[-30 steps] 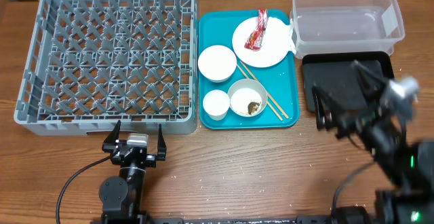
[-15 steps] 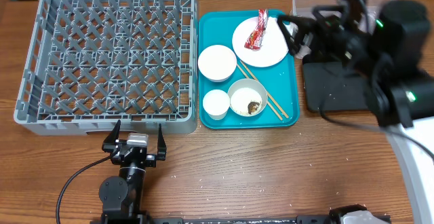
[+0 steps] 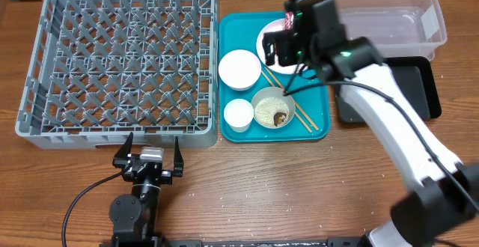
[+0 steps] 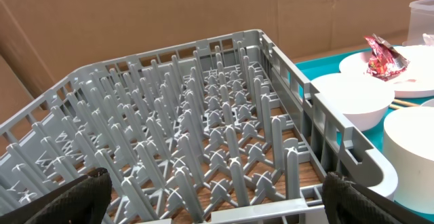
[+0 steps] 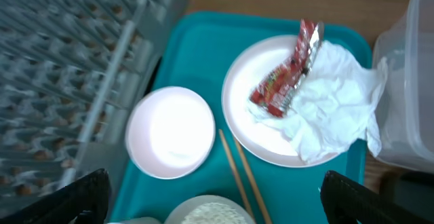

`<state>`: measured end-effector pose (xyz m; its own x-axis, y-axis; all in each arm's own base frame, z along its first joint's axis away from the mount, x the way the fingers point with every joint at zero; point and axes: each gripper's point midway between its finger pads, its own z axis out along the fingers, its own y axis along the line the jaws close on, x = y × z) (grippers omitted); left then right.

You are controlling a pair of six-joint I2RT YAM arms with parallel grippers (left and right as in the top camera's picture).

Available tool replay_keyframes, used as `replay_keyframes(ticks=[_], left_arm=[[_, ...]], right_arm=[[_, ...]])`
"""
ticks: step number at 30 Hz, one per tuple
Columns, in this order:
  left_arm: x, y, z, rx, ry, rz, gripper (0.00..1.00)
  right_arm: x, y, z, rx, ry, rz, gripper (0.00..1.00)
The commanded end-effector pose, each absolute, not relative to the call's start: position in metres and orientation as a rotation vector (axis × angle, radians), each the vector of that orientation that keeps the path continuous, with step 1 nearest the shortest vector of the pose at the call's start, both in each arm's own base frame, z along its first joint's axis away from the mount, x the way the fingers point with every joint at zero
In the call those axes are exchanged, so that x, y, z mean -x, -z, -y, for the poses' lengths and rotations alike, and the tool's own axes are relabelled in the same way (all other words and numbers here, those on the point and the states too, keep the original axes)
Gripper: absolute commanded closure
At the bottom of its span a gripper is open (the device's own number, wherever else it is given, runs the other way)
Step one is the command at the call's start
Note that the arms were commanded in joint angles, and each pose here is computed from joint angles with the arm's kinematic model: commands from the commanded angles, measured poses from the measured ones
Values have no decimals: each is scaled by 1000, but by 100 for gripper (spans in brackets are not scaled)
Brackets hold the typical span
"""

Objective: Sort waste into correct bins and load items into the dishwasher
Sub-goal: 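Reach the right gripper to the red wrapper and tissue on the plate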

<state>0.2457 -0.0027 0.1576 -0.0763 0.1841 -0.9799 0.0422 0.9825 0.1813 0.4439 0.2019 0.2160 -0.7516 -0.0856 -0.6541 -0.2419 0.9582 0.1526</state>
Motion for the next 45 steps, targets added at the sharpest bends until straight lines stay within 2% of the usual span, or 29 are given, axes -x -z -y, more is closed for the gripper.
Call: replay_keyframes(ticks=[1,11,15,24,35,45], left_arm=[[-246,-156,2,-184,-133,-1645,0],[-246,-156,2,-184,-133,-1645,0],[-246,-156,2,-184,-133,-1645,0],[-246,-156,2,-184,-133,-1645,0],[-246,-156,2,-184,-133,-1645,0],[-246,-156,2,-184,-133,-1645,0]], right_arm=[[-459,-208,-192,202,-189,-2412,0],[-500,-196,-198,121,-212,-2311,2],[-519,-170,-180,-64,-112,-2307,3],[-543,-114,-172,-169,-12,-2309,4],[-558,-65,-147,-229,52,-2338,4],[-557,-27,-150,-205,-56,-2430,7]])
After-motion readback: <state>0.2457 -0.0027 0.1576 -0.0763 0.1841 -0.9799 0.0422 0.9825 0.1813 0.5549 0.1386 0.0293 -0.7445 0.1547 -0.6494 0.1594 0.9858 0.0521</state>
